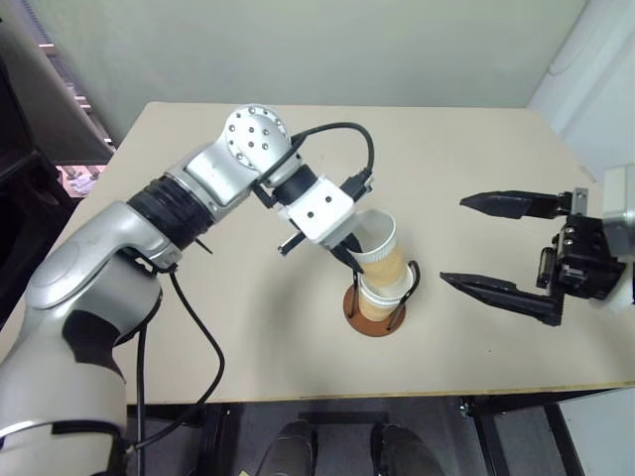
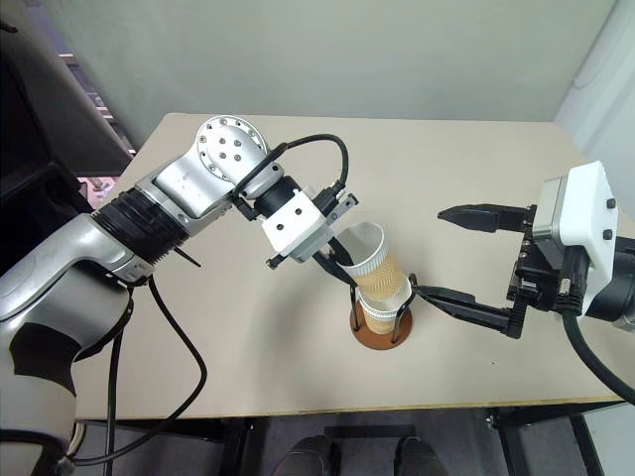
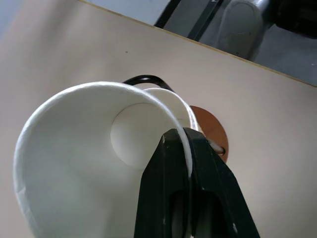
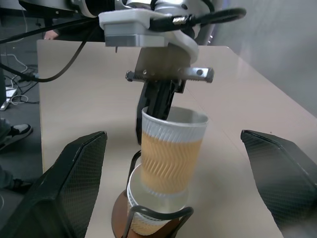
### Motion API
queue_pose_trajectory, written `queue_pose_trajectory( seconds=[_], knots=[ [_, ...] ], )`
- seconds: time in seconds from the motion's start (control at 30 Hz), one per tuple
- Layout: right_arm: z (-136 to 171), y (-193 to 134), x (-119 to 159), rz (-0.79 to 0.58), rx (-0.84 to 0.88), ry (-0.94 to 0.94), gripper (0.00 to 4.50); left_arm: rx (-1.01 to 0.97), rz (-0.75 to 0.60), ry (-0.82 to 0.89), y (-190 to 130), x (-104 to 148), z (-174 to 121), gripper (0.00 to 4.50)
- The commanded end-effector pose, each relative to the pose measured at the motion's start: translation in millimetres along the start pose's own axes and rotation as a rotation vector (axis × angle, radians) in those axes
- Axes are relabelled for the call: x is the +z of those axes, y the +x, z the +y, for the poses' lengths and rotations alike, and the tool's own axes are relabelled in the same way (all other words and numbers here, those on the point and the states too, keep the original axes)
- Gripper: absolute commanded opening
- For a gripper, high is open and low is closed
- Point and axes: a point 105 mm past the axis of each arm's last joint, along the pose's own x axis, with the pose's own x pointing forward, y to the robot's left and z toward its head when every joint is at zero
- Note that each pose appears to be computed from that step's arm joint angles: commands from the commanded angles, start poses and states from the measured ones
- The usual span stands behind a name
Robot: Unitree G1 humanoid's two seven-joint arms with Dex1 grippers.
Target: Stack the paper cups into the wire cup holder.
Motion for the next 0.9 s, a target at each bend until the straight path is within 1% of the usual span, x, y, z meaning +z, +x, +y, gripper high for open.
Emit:
queue_pose_trajectory(
  seconds=[0.03, 0.17, 0.3, 0.33, 0.4, 0.47, 0.53, 0.63, 0.77, 0.8, 0.9],
  knots=[
    [-1, -2, 7, -0.006, -0.021, -0.037, 4.50, -0.029, 0.002, 0.050, -2, 9, 4, 1.40],
    [-1, -1, 6, -0.004, -0.025, -0.037, 4.50, -0.012, -0.002, 0.059, -2, 9, 9, 2.85],
    [-2, 0, 5, -0.008, -0.018, -0.036, 4.50, 0.055, -0.020, 0.034, -5, 8, 19, 4.36],
    [-2, 0, 5, -0.011, -0.014, -0.036, 4.50, 0.079, -0.023, 0.025, -8, 7, 21, 4.47],
    [-4, 1, 4, -0.013, -0.003, -0.034, 4.50, 0.126, -0.033, -0.004, -15, 5, 23, 4.47],
    [-5, 2, -3, 0.005, 0.028, -0.019, 4.50, 0.206, -0.062, -0.105, -32, -1, 15, 4.47],
    [-7, 1, -17, 0.050, 0.061, 0.008, 4.50, 0.275, -0.071, -0.230, -49, -13, -4, 4.47],
    [-15, -6, -32, 0.068, 0.065, 0.065, 4.50, 0.357, -0.077, -0.421, -67, -30, -37, 4.47],
    [-46, -33, -66, 0.114, -0.046, 0.181, 4.50, 0.540, -0.112, -0.757, -95, -57, -99, 4.47],
    [-50, -39, -73, 0.123, -0.061, 0.203, 4.50, 0.577, -0.124, -0.801, -97, -59, -106, 4.47],
    [-58, -54, -102, 0.166, -0.102, 0.284, 4.50, 0.674, -0.130, -0.969, -93, -71, -145, 4.47]
  ],
)
